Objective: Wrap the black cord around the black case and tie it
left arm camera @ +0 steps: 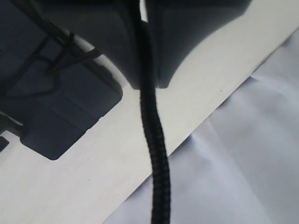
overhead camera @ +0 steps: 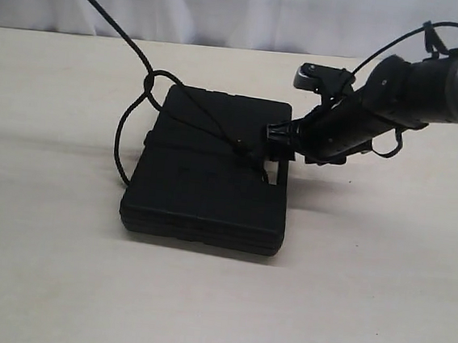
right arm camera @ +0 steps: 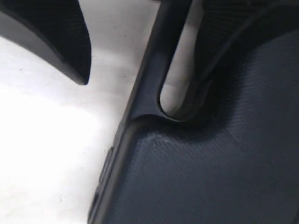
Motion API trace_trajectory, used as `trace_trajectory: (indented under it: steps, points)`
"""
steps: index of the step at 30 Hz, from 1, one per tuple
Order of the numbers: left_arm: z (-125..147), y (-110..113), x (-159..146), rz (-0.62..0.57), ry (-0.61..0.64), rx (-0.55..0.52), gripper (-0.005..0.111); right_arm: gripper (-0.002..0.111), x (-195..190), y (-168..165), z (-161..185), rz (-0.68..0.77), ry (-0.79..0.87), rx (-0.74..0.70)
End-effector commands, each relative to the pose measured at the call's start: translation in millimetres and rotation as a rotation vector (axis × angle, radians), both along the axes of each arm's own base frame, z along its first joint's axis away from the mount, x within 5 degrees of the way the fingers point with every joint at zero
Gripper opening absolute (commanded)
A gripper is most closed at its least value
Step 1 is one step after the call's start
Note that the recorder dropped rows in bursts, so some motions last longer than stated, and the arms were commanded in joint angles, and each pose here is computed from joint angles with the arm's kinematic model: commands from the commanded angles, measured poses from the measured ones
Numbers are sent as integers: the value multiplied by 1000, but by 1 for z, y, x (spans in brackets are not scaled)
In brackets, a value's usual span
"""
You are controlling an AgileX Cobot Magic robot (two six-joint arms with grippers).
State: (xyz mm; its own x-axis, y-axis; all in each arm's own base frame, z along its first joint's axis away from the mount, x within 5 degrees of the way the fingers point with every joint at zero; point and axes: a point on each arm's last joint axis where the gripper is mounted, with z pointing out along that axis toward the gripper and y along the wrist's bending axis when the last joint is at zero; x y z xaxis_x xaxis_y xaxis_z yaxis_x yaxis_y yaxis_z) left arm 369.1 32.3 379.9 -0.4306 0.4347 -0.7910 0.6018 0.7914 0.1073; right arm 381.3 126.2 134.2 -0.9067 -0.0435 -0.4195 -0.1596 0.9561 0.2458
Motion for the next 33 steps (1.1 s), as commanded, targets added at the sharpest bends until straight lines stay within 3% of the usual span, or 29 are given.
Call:
trace_trajectory:
  steps: [1, 4, 6, 11, 12, 17, 21, 28, 33]
  points:
    - [7, 13, -3, 49, -20, -2, 0, 60, 4, 2, -14, -10, 39, 6]
    - [11, 18, -5, 76, -46, 3, 0, 60, 4, 2, -21, -16, 51, 3]
    - [18, 19, -8, 93, -79, 10, 0, 52, 5, 3, -23, -34, 54, 17]
    - [45, 17, -24, 150, -177, 28, 0, 9, 8, 3, -23, -66, 35, 39]
    - [50, 18, -28, 170, -191, 42, 0, 5, 8, 3, -23, -66, 35, 39]
    - [66, 29, -48, 310, -208, 175, 0, 5, 7, 2, -20, -68, 42, 43]
    - [65, 46, -59, 474, -132, 305, 0, 5, 8, -1, -18, -106, 45, 58]
    - [45, 71, -70, 660, 36, 514, 0, 5, 12, -17, -18, -184, 63, 80]
    - [15, 87, -73, 708, 136, 557, 0, 5, 15, -28, -18, -220, 65, 90]
